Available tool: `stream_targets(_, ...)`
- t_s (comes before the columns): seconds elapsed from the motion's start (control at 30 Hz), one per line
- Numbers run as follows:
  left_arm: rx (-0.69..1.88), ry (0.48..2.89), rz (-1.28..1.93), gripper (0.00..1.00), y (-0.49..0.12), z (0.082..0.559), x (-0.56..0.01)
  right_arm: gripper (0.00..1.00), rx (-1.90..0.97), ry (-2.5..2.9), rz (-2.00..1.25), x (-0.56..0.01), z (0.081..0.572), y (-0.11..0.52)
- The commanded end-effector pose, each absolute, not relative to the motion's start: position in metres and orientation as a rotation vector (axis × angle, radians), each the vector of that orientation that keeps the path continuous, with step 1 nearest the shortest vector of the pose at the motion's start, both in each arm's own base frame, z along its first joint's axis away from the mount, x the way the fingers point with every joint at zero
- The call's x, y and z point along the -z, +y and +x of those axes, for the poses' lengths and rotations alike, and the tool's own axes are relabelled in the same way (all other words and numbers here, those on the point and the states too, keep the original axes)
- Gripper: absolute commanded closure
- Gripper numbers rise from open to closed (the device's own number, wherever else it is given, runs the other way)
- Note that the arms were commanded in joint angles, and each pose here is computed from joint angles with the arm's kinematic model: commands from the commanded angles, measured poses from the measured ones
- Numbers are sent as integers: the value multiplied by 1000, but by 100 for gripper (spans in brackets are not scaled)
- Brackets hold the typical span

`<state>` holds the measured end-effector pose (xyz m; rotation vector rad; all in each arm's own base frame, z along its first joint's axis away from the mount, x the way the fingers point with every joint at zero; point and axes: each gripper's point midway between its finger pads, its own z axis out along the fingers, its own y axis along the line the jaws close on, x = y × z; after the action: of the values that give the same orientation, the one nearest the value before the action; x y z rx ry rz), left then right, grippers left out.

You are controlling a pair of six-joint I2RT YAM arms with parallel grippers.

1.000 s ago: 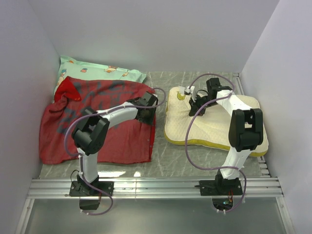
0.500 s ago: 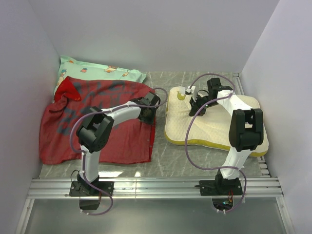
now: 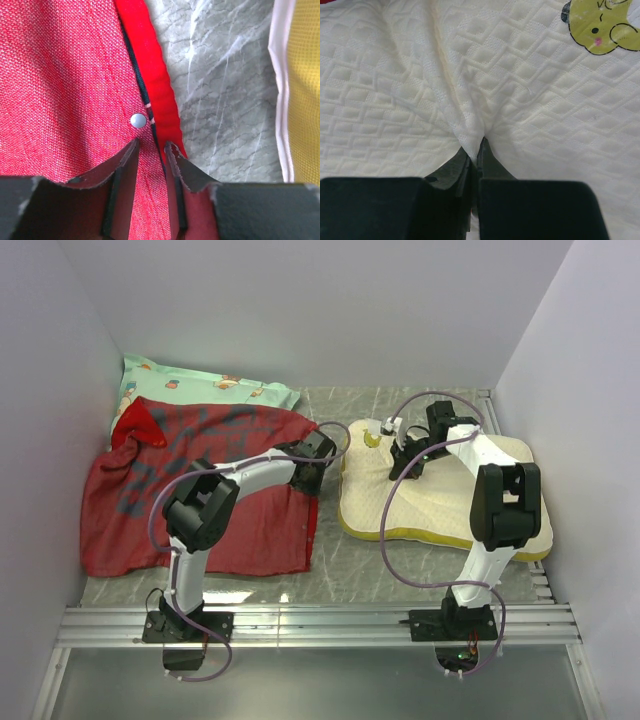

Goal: Put the pillow into the pillowcase

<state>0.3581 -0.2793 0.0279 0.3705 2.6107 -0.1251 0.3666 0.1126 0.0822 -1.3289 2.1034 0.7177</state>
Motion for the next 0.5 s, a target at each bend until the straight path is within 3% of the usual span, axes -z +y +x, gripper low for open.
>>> stream_targets(0.0, 80, 2607, 337, 66, -273, 365, -28, 100, -762, 2132, -1306, -87, 356, 109)
stream_targets(0.47, 74, 2590, 356, 94, -269, 364, -38, 100, -785, 2120, -1312, -93, 352, 111)
